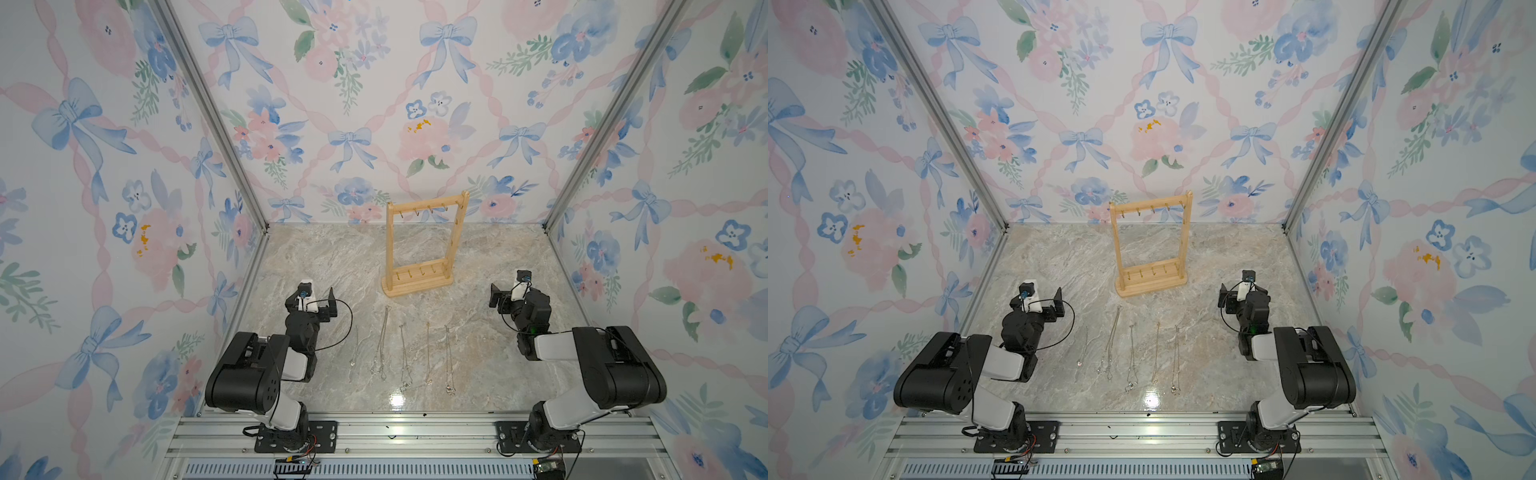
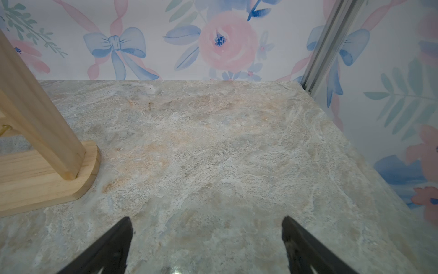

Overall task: Take the necklace off the jewelry display stand
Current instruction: Reset both arms

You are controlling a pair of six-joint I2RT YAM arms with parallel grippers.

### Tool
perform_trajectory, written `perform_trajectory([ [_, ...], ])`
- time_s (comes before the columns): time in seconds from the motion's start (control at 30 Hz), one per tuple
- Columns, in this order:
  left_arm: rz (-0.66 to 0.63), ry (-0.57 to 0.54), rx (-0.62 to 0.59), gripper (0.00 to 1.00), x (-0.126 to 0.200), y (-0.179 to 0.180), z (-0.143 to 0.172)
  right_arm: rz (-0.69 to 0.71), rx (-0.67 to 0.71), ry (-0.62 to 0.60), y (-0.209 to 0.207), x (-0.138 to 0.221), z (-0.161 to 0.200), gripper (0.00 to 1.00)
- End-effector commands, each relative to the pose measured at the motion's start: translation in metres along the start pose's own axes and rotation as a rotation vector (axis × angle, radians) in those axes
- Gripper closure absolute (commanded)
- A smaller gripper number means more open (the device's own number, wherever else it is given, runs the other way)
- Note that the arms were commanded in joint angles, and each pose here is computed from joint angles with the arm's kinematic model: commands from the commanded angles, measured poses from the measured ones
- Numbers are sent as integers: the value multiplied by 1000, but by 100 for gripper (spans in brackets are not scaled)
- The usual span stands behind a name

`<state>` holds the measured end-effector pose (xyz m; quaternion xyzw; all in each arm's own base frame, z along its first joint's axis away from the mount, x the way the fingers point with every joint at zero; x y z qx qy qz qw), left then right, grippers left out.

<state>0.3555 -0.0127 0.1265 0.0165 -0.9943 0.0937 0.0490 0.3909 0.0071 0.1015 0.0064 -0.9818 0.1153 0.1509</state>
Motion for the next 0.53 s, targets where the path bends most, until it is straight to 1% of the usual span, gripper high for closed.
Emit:
perform_trajectory([
  [0.0,-10,-14,10,2,-2,1,-4,5,12,13,2,2,1,1],
  [0.5,-6,-12,12,2,-3,1,-3,13,22,14,3,2,1,1],
])
Point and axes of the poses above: each gripper's point midway between its finger pads, its own x axis back along the fingers, its own y axis along the line the jaws close on, z = x × y, the point moved 1 cm from there along x, back along the fingers, and after that the axes turned 12 degrees about x, right-handed, at the moved point
